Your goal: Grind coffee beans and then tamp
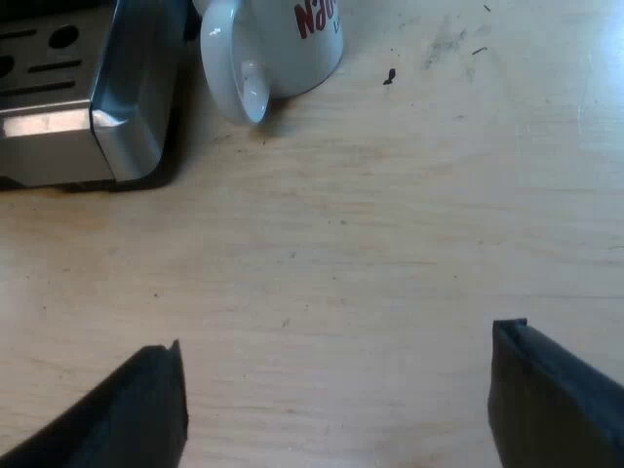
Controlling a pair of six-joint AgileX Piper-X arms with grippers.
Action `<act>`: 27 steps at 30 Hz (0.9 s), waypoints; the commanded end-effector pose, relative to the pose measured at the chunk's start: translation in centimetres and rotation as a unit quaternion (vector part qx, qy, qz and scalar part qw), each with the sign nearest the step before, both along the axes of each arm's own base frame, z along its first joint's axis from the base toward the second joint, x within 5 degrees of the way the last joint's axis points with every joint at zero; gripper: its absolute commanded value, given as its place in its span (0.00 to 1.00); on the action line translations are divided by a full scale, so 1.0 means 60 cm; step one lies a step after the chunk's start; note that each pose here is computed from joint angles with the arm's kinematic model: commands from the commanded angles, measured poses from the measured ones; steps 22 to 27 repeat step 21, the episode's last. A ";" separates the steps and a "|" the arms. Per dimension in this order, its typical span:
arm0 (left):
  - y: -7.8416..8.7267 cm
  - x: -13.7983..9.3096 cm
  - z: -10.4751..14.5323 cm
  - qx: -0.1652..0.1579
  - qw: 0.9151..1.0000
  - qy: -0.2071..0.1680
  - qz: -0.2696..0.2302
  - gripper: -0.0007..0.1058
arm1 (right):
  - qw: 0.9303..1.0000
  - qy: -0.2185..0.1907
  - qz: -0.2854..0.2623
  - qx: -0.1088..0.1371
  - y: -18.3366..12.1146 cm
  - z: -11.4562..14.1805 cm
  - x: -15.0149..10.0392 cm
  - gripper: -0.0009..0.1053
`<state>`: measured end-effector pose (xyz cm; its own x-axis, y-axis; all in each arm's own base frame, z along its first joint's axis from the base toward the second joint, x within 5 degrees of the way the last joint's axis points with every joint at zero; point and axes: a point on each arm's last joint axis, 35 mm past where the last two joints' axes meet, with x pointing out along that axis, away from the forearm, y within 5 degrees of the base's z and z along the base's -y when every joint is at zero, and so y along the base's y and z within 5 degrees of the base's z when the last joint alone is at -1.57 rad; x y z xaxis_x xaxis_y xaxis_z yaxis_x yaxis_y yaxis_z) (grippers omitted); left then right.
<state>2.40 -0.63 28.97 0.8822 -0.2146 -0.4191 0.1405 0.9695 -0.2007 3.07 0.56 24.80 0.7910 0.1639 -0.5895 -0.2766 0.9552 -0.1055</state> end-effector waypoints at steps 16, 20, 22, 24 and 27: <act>0.006 0.005 0.003 -0.005 0.997 0.000 0.082 0.67 | 1.000 -0.001 0.002 0.001 0.000 0.003 0.001 0.63; 0.006 0.005 0.003 -0.005 0.997 0.000 0.082 0.67 | 1.000 -0.001 0.002 0.001 0.000 0.003 0.001 0.63; 0.006 0.005 0.003 -0.005 0.997 0.000 0.082 0.67 | 1.000 -0.001 0.002 0.001 0.000 0.003 0.001 0.63; 0.006 0.005 0.003 -0.005 0.997 0.000 0.082 0.67 | 1.000 -0.001 0.002 0.001 0.000 0.003 0.001 0.63; 0.006 0.005 0.003 -0.005 0.997 0.000 0.082 0.67 | 1.000 -0.001 0.002 0.001 0.000 0.003 0.001 0.63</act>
